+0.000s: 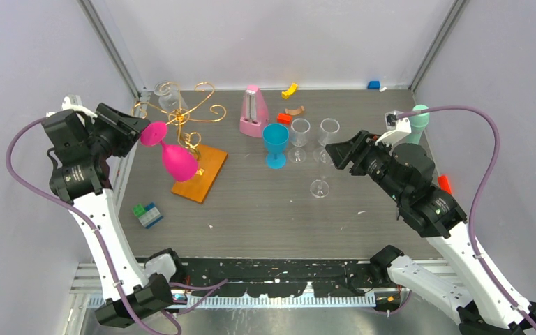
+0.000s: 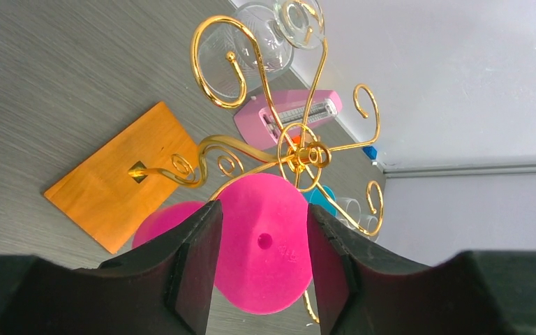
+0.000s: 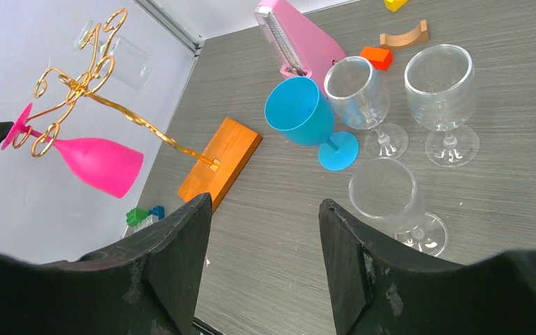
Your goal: Take the wine glass off the wine glass rack
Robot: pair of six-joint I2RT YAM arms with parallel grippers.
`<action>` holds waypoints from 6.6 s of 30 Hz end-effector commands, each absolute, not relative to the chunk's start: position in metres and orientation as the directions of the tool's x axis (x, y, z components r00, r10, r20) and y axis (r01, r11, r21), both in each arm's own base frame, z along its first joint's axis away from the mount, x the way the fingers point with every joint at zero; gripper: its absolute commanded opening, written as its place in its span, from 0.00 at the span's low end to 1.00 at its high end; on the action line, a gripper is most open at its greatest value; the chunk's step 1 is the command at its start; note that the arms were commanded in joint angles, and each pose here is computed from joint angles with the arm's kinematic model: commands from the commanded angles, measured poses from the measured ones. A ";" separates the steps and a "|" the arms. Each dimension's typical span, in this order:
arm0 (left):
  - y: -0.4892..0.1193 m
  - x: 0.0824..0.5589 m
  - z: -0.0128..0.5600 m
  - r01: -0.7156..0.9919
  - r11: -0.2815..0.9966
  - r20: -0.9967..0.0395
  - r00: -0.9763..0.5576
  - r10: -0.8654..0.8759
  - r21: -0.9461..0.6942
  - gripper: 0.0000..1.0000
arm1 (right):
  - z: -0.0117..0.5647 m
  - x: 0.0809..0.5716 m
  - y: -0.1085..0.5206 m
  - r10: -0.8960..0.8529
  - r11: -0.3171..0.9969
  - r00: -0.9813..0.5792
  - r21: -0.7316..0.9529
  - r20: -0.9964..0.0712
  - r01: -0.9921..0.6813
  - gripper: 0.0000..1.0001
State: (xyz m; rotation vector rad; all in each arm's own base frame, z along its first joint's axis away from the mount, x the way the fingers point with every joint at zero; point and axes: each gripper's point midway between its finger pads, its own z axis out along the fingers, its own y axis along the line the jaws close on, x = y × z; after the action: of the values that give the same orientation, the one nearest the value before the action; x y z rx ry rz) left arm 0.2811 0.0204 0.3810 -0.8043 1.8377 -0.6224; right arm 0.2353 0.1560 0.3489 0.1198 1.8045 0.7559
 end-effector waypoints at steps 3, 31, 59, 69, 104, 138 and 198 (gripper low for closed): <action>0.027 0.268 0.391 -0.263 0.697 -0.650 -0.251 -0.717 -0.667 0.51 | 0.366 0.235 0.157 0.452 0.773 -0.328 0.547 -0.830 -0.320 0.63; 0.032 0.249 0.371 -0.334 0.723 -0.673 -0.271 -0.688 -0.605 0.64 | 0.361 0.238 0.163 0.445 0.769 -0.341 0.549 -0.828 -0.328 0.63; 0.026 0.235 0.374 -0.376 0.675 -0.630 -0.253 -0.734 -0.635 0.06 | 0.357 0.239 0.162 0.437 0.777 -0.337 0.539 -0.834 -0.326 0.63; 0.027 0.238 0.390 -0.350 0.682 -0.651 -0.222 -0.726 -0.642 0.00 | 0.357 0.240 0.163 0.438 0.776 -0.337 0.540 -0.833 -0.326 0.63; -0.015 0.272 0.412 -0.080 0.547 -0.498 -0.321 -0.805 -0.833 0.00 | 0.357 0.243 0.165 0.435 0.776 -0.341 0.539 -0.833 -0.328 0.63; -0.094 0.186 0.433 -0.075 0.299 -0.221 -0.510 -0.831 -0.951 0.00 | 0.352 0.238 0.179 0.487 0.710 -0.407 0.622 -0.772 -0.331 0.62; -0.176 0.226 0.547 0.216 -0.382 0.025 -0.844 -0.536 -0.898 0.62 | 0.510 0.201 0.279 0.837 -0.154 -0.451 0.655 -0.312 -0.740 0.00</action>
State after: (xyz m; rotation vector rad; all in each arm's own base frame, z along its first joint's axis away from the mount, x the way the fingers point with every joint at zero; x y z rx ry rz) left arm 0.2562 -0.1780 0.5121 -0.6231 1.4868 -2.2193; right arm 0.1898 0.2999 0.4871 0.1013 1.0147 1.9624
